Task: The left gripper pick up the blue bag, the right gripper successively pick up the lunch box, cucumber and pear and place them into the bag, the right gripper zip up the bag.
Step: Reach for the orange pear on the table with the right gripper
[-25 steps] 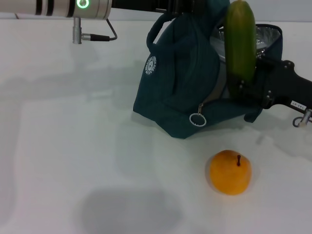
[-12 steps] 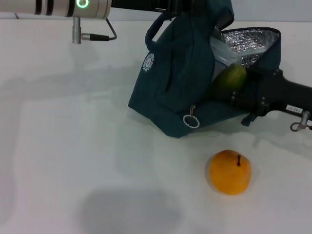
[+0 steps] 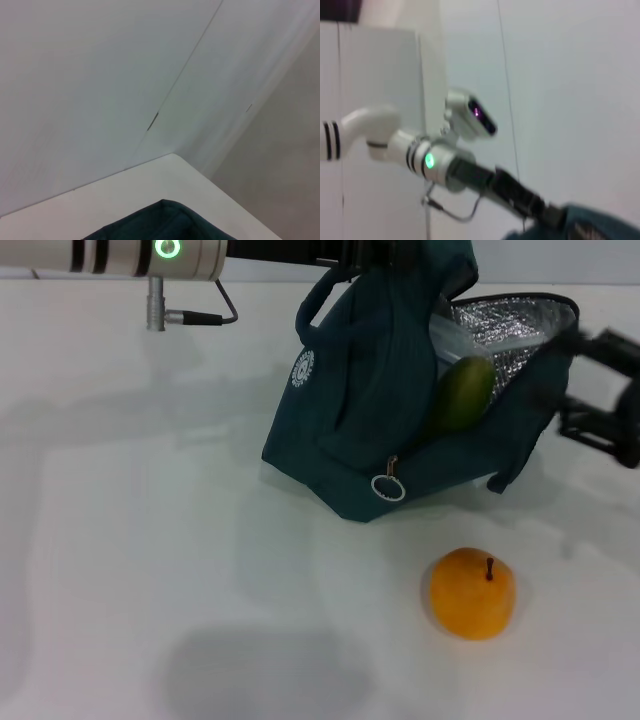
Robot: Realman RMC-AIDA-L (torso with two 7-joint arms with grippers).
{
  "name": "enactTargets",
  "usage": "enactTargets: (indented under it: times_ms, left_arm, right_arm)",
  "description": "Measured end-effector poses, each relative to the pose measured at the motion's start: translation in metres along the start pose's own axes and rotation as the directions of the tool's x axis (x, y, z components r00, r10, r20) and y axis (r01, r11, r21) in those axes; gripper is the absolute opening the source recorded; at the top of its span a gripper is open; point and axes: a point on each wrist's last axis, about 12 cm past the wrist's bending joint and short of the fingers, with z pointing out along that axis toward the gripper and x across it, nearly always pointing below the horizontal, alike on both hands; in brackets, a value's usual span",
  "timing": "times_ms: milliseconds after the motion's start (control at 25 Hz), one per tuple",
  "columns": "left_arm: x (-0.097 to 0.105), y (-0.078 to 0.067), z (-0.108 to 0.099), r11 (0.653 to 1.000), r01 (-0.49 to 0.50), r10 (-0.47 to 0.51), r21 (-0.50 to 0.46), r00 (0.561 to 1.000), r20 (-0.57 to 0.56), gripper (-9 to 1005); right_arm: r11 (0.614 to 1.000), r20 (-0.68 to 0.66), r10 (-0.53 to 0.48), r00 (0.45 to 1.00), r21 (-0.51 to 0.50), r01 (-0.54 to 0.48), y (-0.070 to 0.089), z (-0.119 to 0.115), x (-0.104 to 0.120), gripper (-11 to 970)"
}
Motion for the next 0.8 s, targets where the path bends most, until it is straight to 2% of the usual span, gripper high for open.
enactTargets:
  times_ms: [120, 200, 400, 560, 800]
  left_arm:
    - [0.000, 0.000, 0.000, 1.000, -0.001, 0.001, -0.001, 1.000, -0.001, 53]
    - [0.000, 0.000, 0.000, 1.000, -0.001, 0.001, -0.001, 1.000, 0.000, 54]
    - [0.000, 0.001, 0.000, 1.000, -0.003, 0.003, -0.004, 1.000, 0.004, 54]
    - [0.000, 0.001, 0.000, 1.000, -0.004, 0.004, -0.005, 1.000, 0.006, 54]
    - [0.000, 0.001, 0.000, 1.000, -0.007, 0.007, -0.006, 1.000, 0.008, 53]
  right_arm:
    - [0.999, 0.047, -0.036, 0.998, -0.032, 0.038, 0.007, -0.015, -0.008, 701]
    - [0.996, 0.032, -0.040, 0.999, -0.073, 0.042, 0.011, -0.021, -0.008, 700]
    - [0.985, -0.118, -0.014, 0.993, -0.173, -0.007, 0.024, -0.029, 0.008, 699]
    - [0.979, -0.190, 0.005, 0.982, -0.200, -0.044, 0.031, -0.031, 0.019, 698]
    - [0.980, -0.254, 0.015, 0.967, -0.190, -0.065, 0.032, -0.029, 0.029, 696]
